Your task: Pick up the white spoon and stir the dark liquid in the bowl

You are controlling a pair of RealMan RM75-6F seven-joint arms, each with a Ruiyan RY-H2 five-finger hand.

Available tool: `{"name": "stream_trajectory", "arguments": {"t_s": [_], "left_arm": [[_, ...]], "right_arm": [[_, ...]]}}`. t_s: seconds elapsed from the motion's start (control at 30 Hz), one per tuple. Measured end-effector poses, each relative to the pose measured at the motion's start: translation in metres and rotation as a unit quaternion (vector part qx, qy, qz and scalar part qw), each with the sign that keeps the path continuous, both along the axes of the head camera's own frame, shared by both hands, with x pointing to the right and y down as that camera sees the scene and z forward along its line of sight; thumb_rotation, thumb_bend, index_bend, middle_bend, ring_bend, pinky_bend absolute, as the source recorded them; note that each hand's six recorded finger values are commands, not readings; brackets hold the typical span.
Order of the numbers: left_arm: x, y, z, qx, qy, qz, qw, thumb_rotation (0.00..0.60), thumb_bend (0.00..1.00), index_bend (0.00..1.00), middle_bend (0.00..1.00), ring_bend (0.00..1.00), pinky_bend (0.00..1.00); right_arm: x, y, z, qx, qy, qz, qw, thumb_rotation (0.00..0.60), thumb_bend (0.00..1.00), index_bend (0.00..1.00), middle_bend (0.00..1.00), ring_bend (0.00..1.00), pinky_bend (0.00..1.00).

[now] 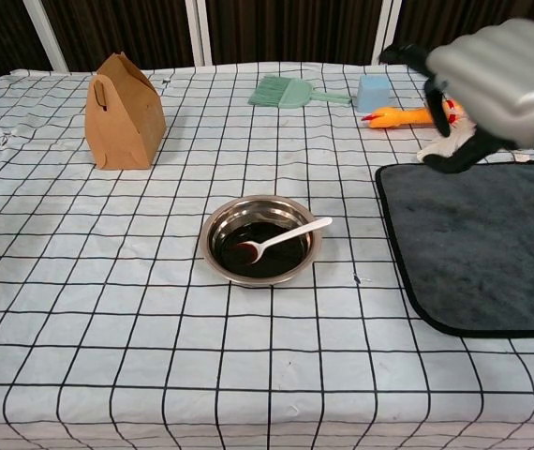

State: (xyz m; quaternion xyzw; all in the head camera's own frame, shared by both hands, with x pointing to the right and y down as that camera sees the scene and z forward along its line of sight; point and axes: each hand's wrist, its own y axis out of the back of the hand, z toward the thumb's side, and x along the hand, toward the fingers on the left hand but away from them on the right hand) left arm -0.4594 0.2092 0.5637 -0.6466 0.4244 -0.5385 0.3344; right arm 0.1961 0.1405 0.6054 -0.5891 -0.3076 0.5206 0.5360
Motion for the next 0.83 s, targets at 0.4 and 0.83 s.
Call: {"name": "stream_trajectory", "arguments": {"t_s": [0.4, 0.83], "left_arm": [[0.005, 0.0, -0.007, 0.007, 0.023, -0.003, 0.9997, 0.6, 0.72, 0.17, 0.0, 0.0, 0.0], [0.017, 0.006, -0.017, 0.01, 0.048, 0.008, 0.9988, 0.6, 0.72, 0.17, 0.0, 0.0, 0.0]], "right_arm": [[0.145, 0.018, -0.054, -0.052, -0.059, 0.174, 0.9815, 0.6, 0.18, 0.06, 0.2, 0.3, 0.36], [0.225, 0.075, -0.063, -0.035, -0.063, 0.166, 0.9835, 0.6, 0.17, 0.06, 0.19, 0.29, 0.34]]}}
